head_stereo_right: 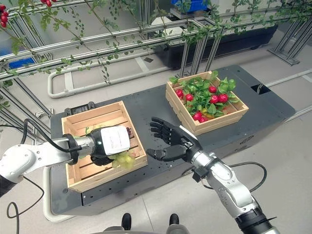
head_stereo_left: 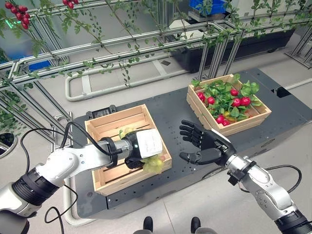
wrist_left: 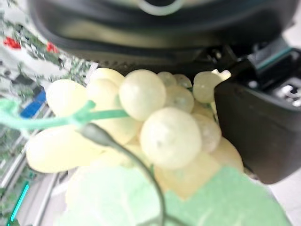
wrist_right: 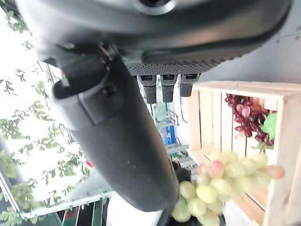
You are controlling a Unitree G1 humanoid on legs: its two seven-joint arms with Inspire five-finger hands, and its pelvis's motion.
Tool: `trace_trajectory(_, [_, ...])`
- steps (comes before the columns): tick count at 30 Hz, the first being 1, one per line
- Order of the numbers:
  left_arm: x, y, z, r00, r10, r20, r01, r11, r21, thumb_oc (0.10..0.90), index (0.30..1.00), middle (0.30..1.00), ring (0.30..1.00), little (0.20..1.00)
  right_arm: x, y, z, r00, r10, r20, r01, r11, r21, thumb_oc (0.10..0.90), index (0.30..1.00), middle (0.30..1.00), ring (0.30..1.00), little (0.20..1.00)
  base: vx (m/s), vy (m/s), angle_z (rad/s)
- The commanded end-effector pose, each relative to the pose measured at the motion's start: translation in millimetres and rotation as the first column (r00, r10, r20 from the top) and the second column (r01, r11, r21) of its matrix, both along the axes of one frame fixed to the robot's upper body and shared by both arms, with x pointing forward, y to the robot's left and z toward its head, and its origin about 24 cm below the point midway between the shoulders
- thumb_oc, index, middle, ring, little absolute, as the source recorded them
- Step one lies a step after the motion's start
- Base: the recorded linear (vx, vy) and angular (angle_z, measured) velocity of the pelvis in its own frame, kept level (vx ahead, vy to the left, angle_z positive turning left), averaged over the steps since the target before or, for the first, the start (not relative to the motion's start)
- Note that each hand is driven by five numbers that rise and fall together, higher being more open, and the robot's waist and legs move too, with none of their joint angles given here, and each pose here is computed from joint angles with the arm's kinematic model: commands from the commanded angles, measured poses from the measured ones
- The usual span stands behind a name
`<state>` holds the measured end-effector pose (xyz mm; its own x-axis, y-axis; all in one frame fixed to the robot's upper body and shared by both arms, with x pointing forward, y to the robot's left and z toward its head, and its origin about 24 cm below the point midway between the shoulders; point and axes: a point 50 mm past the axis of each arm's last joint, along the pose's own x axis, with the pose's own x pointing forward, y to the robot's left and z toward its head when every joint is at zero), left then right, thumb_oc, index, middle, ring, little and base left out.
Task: Pick up the fruits from the basket on one side to the basket on the other side
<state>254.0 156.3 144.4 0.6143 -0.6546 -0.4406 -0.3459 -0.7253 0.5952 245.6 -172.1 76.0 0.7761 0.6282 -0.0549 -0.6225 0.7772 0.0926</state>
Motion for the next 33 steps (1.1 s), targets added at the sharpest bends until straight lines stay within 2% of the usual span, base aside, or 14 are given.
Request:
trace_trajectory(1, [11.1, -0.9, 61.7, 0.954, -0.009, 0.299, 0.055, 0.988, -0.146, 0.400, 0.300, 0.300, 0.300, 0.300, 1.1, 16.5, 42.8, 0.963, 0.205, 0.176, -0.216, 0.975, 0.043, 0.800, 0.900, 0.900, 0.900, 0.900, 0.00, 0.000, 0.00])
trace_trajectory(10, [6.3, 10.8, 69.8, 0.925, -0.018, 0.380, 0.096, 0.977, -0.188, 0.400, 0.300, 0.300, 0.300, 0.300, -1.8, 13.6, 47.2, 0.942, 0.288, 0.169, -0.294, 0.956, 0.011, 0.800, 0.900, 0.900, 0.900, 0.900, 0.00, 0.000, 0.00])
trace_trajectory(17, [1.7, 5.0, 75.2, 0.886, -0.059, 0.459, 0.175, 0.961, -0.215, 0.400, 0.300, 0.300, 0.300, 0.300, -4.8, 24.5, 41.4, 0.934, 0.322, 0.153, -0.332, 0.942, 0.045, 0.800, 0.900, 0.900, 0.900, 0.900, 0.00, 0.000, 0.00])
trace_trajectory(24, [0.2, -8.5, 66.0, 0.905, -0.096, 0.413, 0.207, 0.950, -0.233, 0.400, 0.300, 0.300, 0.300, 0.300, -2.5, 41.2, 38.7, 0.947, 0.262, 0.185, -0.285, 0.952, 0.110, 0.800, 0.900, 0.900, 0.900, 0.900, 0.00, 0.000, 0.00])
trace_trajectory(33, [-0.9, -16.6, 57.3, 0.930, -0.125, 0.346, 0.220, 0.943, -0.249, 0.400, 0.300, 0.300, 0.300, 0.300, 2.5, 46.5, 47.7, 0.955, 0.185, 0.232, -0.219, 0.966, 0.134, 0.800, 0.900, 0.900, 0.900, 0.900, 0.00, 0.001, 0.00])
